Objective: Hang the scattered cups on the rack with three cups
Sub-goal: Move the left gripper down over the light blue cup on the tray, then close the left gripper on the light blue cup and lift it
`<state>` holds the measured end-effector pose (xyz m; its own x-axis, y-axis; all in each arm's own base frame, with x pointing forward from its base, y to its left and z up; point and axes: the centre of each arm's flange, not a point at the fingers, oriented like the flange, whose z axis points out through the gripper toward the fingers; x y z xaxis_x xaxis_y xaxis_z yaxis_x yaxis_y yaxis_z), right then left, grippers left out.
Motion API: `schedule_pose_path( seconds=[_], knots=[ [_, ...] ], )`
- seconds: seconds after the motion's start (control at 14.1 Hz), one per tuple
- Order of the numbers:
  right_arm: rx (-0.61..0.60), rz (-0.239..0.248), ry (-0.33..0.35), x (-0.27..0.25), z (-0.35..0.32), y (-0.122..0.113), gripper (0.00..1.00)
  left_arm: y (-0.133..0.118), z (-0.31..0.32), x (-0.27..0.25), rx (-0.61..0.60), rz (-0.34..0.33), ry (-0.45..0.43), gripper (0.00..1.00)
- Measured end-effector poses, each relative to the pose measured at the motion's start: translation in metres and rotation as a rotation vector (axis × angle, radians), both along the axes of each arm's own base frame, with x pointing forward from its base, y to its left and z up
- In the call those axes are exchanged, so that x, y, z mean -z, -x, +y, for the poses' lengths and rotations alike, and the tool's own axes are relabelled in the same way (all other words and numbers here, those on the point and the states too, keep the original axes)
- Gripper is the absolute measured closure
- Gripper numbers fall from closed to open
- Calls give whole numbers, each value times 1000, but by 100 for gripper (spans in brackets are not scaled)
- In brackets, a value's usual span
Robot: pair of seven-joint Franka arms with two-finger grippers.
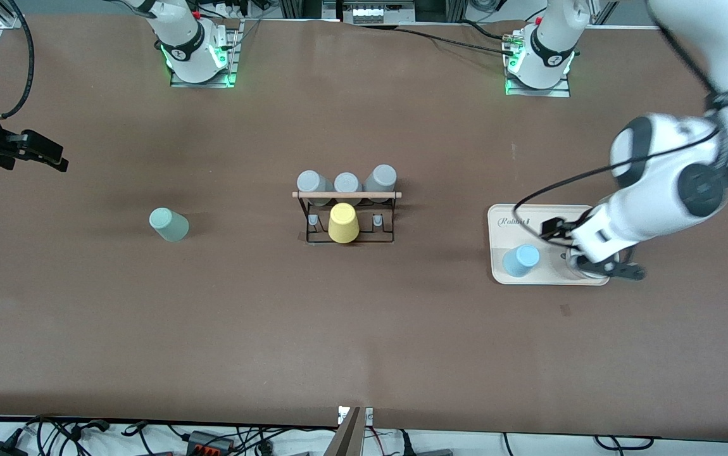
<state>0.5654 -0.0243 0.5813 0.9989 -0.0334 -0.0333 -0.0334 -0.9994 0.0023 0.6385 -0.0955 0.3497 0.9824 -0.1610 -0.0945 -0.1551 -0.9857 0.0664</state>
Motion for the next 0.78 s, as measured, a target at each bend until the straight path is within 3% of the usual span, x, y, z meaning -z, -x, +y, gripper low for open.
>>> schedule_pose_path(
  seconds=[0.35,0.78],
  knots=[
    [0,-7,0,0,0,-1,0,5,-3,71,-7,-33,-7,0],
    [1,-10,1,-1,-1,-1,0,15,-21,96,18,-39,-10,0]
  ],
)
